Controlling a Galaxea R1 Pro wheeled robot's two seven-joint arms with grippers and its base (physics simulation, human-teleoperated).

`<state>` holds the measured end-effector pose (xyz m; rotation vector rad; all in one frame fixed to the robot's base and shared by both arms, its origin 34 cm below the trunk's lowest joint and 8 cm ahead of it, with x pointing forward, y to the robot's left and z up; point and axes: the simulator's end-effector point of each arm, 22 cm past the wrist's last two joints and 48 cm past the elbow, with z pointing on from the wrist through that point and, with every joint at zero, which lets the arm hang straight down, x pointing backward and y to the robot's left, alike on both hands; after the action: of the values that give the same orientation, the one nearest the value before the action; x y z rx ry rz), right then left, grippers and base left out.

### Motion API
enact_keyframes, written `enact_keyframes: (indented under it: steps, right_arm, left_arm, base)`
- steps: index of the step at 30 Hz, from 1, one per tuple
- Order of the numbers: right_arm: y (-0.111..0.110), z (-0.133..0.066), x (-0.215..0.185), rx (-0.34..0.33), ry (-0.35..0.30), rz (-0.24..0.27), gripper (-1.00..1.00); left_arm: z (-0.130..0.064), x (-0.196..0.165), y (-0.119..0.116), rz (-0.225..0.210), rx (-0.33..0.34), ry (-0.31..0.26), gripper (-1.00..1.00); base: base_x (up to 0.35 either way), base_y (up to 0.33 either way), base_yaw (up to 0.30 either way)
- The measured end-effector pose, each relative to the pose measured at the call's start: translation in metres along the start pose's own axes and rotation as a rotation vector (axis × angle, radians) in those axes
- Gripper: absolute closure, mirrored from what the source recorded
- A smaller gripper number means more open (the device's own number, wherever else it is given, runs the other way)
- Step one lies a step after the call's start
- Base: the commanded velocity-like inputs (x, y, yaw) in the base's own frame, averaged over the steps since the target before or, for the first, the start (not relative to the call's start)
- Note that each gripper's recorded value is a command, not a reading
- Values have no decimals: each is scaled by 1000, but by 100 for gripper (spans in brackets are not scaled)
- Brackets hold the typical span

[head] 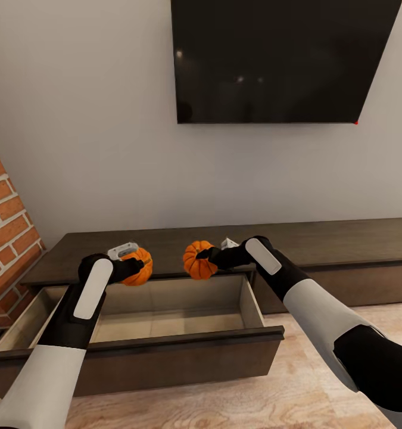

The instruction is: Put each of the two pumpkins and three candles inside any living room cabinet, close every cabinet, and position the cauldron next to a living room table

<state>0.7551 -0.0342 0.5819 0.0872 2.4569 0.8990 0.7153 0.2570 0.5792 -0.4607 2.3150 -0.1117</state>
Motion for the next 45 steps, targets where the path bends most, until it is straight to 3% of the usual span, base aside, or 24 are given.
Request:
enact_keyframes:
  steps: [3,8,13,19,31,34,38,41,45]
  right_arm:
    - [-5,1,4,31,14,-1,100]
    - [16,12,21,30,54,-15,100]
    - [18,17,30,83,72,-25,100]
    - [17,17,35,93,93,-31,100]
    - [8,23,58,158,155,-125,100]
    - [-13,26,65,211,173,-110,100]
    - [-44,31,70,269,170,-54,100]
    - [-48,33,70,278,162,-40,100]
    - [-42,40,78,291,164,-75,100]
  left_arm:
    - [2,6,2,16,-7,23,100]
    - [19,32,14,26,-43,102,100]
    - [29,48,22,26,-64,148,100]
    - [49,89,41,28,-115,262,100]
    - [54,107,37,2,-93,314,100]
    - [54,108,38,2,-96,318,100]
    - [55,109,39,0,-97,321,100]
    - [56,113,40,0,-100,330,100]
    - [58,119,44,0,-110,348,100]
  base:
    - [0,0,0]
    - [0,0,0]
    - [0,0,0]
    - [0,0,0]
    - [0,0,0]
    - [0,0,0]
    - [0,0,0]
    - [0,0,0]
    - [0,0,0]
